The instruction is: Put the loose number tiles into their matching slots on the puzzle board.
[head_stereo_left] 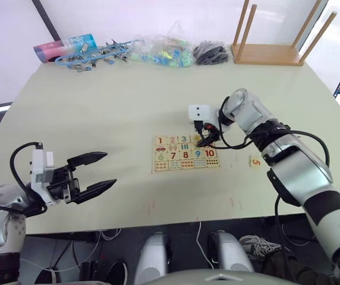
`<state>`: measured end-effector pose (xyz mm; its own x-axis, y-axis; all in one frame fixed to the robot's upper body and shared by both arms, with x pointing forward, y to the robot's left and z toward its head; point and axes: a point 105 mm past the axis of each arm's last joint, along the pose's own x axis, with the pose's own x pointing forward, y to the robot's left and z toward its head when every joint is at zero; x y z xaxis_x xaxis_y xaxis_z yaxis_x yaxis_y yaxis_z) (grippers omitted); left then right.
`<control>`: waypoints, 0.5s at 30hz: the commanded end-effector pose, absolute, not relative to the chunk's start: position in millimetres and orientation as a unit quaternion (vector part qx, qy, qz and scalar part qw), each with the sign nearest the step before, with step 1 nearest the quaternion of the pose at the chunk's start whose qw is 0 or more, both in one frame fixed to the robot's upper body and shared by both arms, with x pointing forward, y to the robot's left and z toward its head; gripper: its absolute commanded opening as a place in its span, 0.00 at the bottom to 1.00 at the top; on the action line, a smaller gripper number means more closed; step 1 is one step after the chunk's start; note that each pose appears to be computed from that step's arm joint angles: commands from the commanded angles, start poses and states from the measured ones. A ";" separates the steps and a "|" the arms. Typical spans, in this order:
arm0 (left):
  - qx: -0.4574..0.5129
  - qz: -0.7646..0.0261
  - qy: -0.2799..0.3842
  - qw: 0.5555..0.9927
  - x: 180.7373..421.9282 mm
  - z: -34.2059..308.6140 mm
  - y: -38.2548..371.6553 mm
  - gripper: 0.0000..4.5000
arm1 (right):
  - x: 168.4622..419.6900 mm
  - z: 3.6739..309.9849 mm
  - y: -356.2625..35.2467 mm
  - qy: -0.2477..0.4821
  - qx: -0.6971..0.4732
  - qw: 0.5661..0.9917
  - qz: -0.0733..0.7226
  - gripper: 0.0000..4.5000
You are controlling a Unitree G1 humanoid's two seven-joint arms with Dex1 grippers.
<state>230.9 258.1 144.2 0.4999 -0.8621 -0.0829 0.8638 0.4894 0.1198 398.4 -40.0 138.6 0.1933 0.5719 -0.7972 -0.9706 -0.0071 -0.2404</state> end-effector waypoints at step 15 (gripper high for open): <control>0.052 -0.429 -0.003 0.902 239.7 142.7 265.8 1.00 | 375.3 197.0 -100.4 0.067 -0.231 0.798 0.552 0.73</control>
<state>239.5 263.0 133.8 0.6133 -0.7878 -0.0563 0.7898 0.6110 0.0534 378.2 -98.4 171.6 0.3460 0.8231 -0.4503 -0.9346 0.2603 -0.2424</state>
